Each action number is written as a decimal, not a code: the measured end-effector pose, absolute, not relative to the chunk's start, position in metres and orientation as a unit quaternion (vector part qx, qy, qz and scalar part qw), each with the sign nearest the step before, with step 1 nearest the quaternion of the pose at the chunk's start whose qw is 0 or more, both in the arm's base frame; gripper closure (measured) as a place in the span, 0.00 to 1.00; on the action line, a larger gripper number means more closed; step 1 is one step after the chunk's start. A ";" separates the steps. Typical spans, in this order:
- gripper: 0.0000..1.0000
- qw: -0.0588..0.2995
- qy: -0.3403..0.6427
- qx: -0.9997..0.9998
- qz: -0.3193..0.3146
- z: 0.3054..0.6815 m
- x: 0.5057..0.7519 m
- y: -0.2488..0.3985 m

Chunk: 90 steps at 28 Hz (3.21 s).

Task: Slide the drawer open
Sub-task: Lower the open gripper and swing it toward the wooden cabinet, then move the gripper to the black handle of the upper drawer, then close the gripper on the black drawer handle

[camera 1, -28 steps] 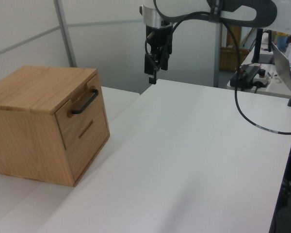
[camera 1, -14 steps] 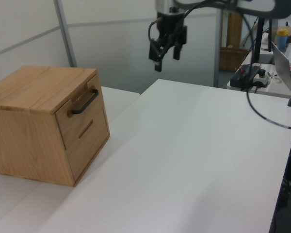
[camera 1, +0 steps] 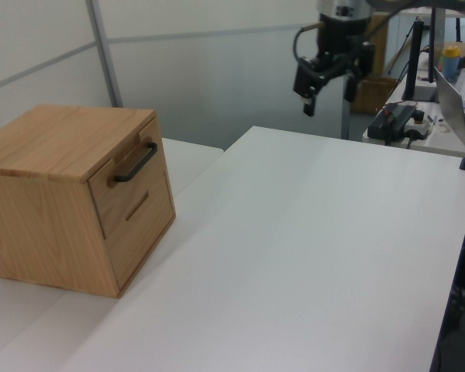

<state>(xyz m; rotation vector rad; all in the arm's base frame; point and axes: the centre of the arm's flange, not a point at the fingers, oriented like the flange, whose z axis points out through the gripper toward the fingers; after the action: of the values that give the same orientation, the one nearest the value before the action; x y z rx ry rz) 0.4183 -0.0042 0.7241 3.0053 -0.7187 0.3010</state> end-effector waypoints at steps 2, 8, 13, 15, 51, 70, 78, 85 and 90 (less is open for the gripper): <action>0.00 0.015 -0.249 0.963 0.103 0.718 0.409 -0.003; 0.00 -0.003 -0.326 0.936 0.131 0.680 0.404 0.002; 0.00 -0.031 -0.392 0.904 0.165 0.645 0.421 0.006; 0.00 -0.049 -0.416 0.889 0.185 0.634 0.428 0.007; 0.00 -0.301 -0.559 0.710 0.304 0.528 0.672 0.052; 0.37 -0.318 -0.541 0.709 0.319 0.514 0.729 0.058; 0.68 -0.310 -0.526 0.721 0.327 0.514 0.728 0.060; 0.84 -0.304 -0.517 0.728 0.333 0.514 0.728 0.061; 0.84 -0.297 -0.509 0.733 0.339 0.514 0.728 0.062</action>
<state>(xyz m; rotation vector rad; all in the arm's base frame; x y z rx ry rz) 0.7282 0.0619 0.5141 2.8766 -1.9975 1.3287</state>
